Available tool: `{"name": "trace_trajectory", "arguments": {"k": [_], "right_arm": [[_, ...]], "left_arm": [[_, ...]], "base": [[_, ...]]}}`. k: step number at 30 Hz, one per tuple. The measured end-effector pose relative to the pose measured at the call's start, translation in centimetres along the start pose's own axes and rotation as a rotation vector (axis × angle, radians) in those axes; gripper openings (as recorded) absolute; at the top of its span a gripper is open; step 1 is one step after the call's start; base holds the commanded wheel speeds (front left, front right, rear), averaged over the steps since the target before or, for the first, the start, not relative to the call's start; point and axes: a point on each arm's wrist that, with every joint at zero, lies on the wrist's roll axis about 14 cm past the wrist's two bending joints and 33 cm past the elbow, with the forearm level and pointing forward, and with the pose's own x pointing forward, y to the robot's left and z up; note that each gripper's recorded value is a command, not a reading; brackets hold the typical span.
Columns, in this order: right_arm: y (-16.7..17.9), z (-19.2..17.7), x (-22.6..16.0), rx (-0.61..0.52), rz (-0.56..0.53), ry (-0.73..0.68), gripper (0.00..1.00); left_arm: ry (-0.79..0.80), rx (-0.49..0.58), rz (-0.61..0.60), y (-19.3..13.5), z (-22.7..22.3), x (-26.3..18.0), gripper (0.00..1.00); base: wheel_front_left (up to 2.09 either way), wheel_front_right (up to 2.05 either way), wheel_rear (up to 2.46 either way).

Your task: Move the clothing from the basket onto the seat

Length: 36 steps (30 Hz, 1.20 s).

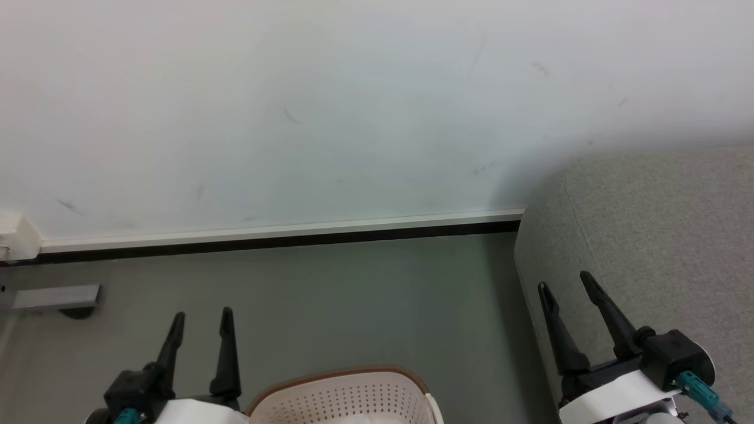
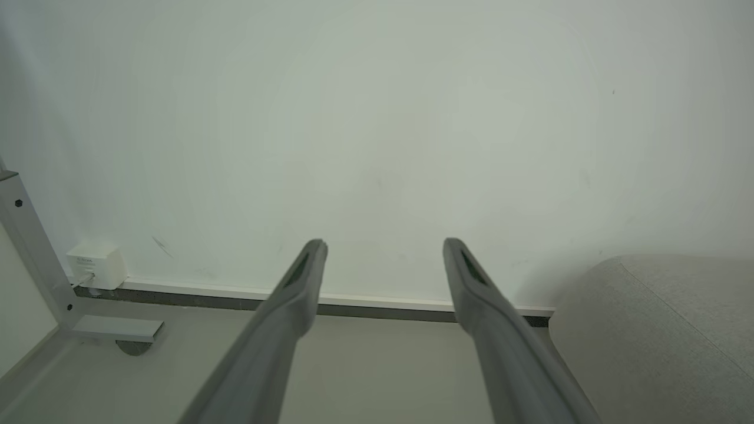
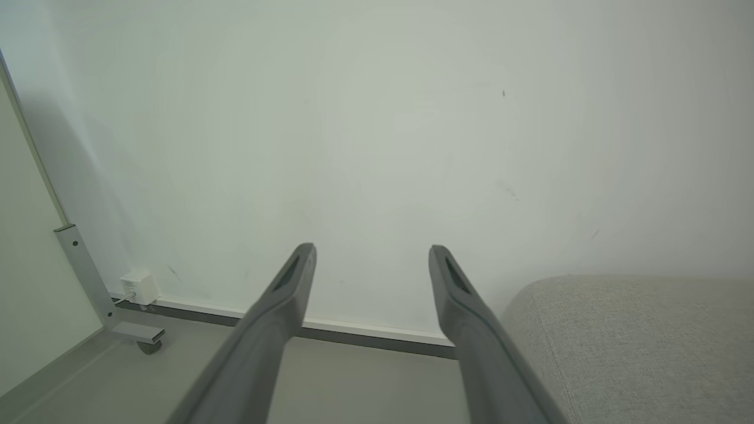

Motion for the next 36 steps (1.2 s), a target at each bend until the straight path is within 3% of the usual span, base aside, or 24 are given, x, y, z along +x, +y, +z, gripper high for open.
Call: {"name": "trace_trajectory", "arguments": {"k": [24,36], "right_arm": [[-4.4,0.7,5.0,-0.036,-0.049,-0.046,1.0],[-8.2,-0.2,9.3,-0.054,-0.094,-0.078,1.0]], "left_arm": [[0.323,-0.085,-0.108,-3.5,-12.0,3.6,1.0],[0.753,-0.101,-0.189,-5.8,-25.1,2.3,1.0]], "base": [[0.0,0.0,0.0],[0.0,0.0,0.0]]}}
